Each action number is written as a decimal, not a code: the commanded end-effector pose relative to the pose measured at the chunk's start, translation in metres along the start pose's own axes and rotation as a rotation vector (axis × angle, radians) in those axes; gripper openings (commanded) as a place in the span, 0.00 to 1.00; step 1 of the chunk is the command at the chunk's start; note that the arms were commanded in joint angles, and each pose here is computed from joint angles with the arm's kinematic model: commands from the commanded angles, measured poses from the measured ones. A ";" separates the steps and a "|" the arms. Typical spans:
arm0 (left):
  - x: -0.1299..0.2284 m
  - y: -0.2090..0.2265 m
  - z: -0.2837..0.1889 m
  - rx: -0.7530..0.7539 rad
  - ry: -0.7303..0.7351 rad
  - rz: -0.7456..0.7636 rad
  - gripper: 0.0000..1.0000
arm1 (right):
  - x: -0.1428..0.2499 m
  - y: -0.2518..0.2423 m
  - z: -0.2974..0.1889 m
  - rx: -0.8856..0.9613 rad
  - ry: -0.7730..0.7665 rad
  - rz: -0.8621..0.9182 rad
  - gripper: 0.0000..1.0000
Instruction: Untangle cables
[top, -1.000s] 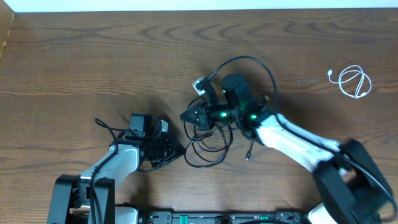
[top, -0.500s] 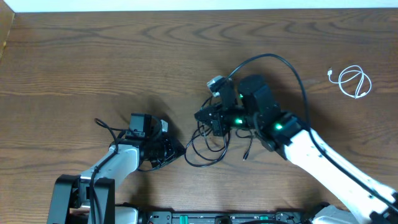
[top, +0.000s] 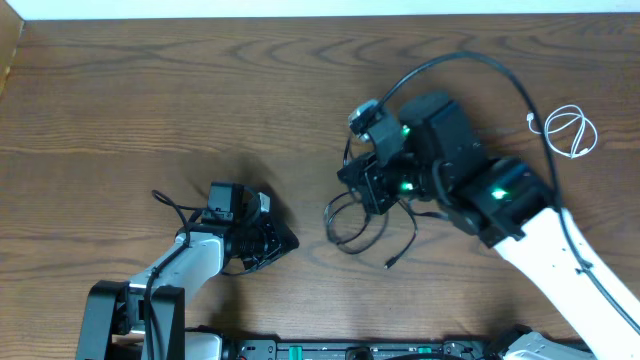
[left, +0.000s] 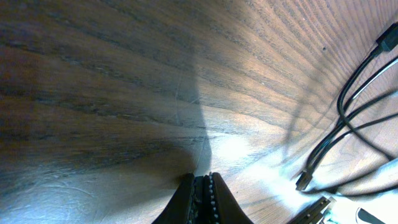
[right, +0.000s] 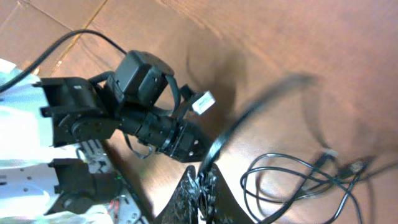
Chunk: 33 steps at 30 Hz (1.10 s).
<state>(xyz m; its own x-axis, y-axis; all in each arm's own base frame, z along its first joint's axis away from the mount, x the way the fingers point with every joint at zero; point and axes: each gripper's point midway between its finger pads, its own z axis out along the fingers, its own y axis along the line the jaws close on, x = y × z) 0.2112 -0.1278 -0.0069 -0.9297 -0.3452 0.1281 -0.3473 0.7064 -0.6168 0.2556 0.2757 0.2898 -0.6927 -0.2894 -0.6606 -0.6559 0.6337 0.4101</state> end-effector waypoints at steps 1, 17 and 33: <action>0.014 0.062 0.009 -0.246 -0.011 -0.083 0.08 | -0.019 0.005 -0.020 0.036 -0.058 -0.100 0.01; 0.021 -0.055 -0.004 0.317 0.155 0.215 0.60 | -0.026 0.009 -0.020 0.018 -0.084 -0.137 0.01; -0.010 -0.040 0.020 0.081 -0.030 0.102 0.60 | -0.023 0.011 -0.020 0.001 -0.072 -0.135 0.01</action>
<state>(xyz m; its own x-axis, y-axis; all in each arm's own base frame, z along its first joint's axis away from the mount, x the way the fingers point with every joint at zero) 0.2340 -0.1728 0.0161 -0.9718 -0.2317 0.0441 -0.1836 0.6255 -0.7584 0.2605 0.2736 0.3132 -0.5993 -0.3179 -0.7347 -0.7200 0.6153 0.3211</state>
